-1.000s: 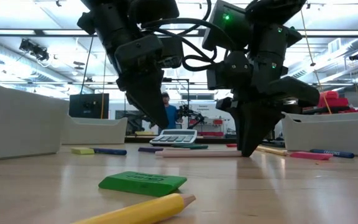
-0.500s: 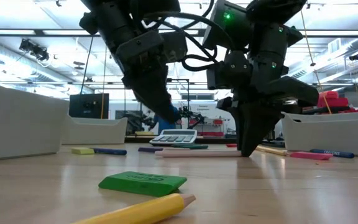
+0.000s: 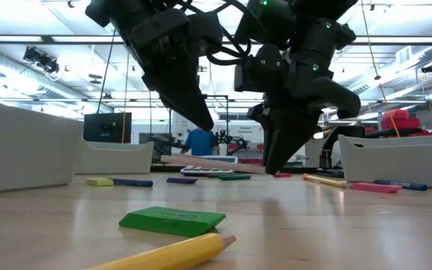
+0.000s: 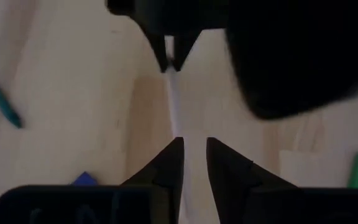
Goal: Sort crayons/erasers/pens/pencils in bins
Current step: Put the light pink ballpen into the bottom left gray bin
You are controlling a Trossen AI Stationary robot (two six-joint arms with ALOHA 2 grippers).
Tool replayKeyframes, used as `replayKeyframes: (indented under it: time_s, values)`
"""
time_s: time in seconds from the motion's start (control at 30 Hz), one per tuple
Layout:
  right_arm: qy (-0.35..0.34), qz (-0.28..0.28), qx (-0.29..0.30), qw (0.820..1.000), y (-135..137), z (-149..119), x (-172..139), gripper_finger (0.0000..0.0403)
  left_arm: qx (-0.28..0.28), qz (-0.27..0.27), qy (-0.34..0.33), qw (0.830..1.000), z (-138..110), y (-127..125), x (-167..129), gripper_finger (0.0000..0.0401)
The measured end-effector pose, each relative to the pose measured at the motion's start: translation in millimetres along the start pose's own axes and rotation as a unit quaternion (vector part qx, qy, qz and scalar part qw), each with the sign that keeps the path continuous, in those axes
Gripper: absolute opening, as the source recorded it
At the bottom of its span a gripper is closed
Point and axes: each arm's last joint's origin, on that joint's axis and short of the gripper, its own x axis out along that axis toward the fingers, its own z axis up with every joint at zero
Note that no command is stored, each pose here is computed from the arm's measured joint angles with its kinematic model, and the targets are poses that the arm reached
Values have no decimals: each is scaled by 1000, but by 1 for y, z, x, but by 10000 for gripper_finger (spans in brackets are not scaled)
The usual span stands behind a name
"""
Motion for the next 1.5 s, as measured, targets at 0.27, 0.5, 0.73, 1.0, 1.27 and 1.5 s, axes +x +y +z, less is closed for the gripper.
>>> replayKeyframes:
  time_s: [0.27, 0.5, 0.73, 1.0, 1.27, 1.5]
  values:
    - [25, -20, 2, 999, 5, -4, -1, 39, -26, -4, 4, 1000, -1, -3, 0, 130]
    - [17, -48, -22, 998, 14, 4, -7, 39, -40, -7, 14, 999, -3, -1, 0, 183]
    - [32, -46, -53, 997, 14, 18, -24, 39, -35, -5, 20, 999, -4, -1, 2, 199]
    - [18, -47, -69, 996, 13, 29, -33, 39, -48, 9, 22, 999, -5, 1, 4, 177]
    - [18, -47, -71, 996, 13, 30, -33, 39, -51, 11, 24, 998, -6, 3, 5, 170]
    - [18, -49, -68, 996, 9, 30, -33, 39, -49, 12, 46, 998, -10, 4, 5, 103]
